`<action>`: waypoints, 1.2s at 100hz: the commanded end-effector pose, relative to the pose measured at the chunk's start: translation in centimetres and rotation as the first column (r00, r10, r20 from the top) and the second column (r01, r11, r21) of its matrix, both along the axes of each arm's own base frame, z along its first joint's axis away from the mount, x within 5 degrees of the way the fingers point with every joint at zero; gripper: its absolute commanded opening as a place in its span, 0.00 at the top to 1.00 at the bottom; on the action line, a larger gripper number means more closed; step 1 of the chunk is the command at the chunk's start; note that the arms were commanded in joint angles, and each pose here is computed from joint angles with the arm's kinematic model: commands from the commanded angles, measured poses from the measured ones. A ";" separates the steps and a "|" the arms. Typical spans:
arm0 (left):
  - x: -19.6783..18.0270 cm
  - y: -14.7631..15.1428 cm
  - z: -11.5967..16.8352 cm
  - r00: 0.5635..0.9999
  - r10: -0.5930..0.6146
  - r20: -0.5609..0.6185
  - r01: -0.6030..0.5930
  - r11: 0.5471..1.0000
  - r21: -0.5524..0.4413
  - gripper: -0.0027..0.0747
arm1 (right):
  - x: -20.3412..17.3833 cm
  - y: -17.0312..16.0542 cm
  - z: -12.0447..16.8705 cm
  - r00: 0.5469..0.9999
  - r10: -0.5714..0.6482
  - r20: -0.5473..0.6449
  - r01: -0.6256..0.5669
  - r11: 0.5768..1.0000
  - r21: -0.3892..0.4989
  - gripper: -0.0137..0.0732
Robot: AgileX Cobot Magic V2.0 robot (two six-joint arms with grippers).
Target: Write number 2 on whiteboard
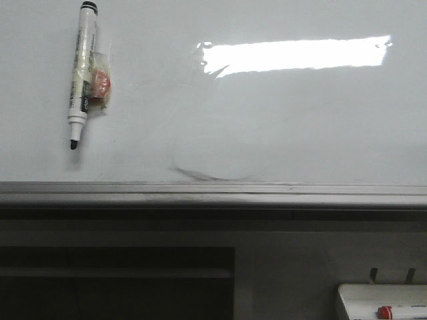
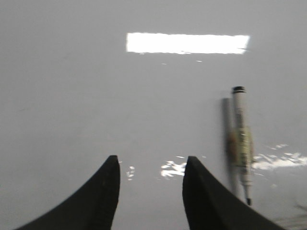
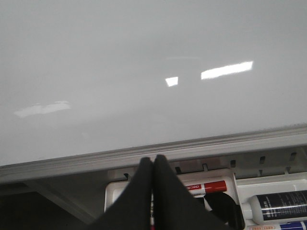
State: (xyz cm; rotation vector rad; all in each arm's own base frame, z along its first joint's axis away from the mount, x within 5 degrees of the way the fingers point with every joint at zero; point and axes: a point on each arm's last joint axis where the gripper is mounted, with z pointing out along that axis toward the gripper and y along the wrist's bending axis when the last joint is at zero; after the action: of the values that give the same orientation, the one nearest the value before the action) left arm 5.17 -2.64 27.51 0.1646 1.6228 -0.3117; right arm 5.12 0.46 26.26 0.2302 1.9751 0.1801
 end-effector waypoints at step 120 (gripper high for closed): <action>10.8 -5.4 -0.6 0.866 -0.457 -0.205 0.416 0.884 -0.213 0.56 | 0.3 0.2 1.3 0.997 0.033 0.065 -0.033 0.999 -0.005 0.92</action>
State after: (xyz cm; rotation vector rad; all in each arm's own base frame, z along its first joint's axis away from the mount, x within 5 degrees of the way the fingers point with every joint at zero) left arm 15.76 -7.44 25.00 0.3979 1.8851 -0.7515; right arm 5.05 0.69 26.14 0.1925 1.9953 0.2038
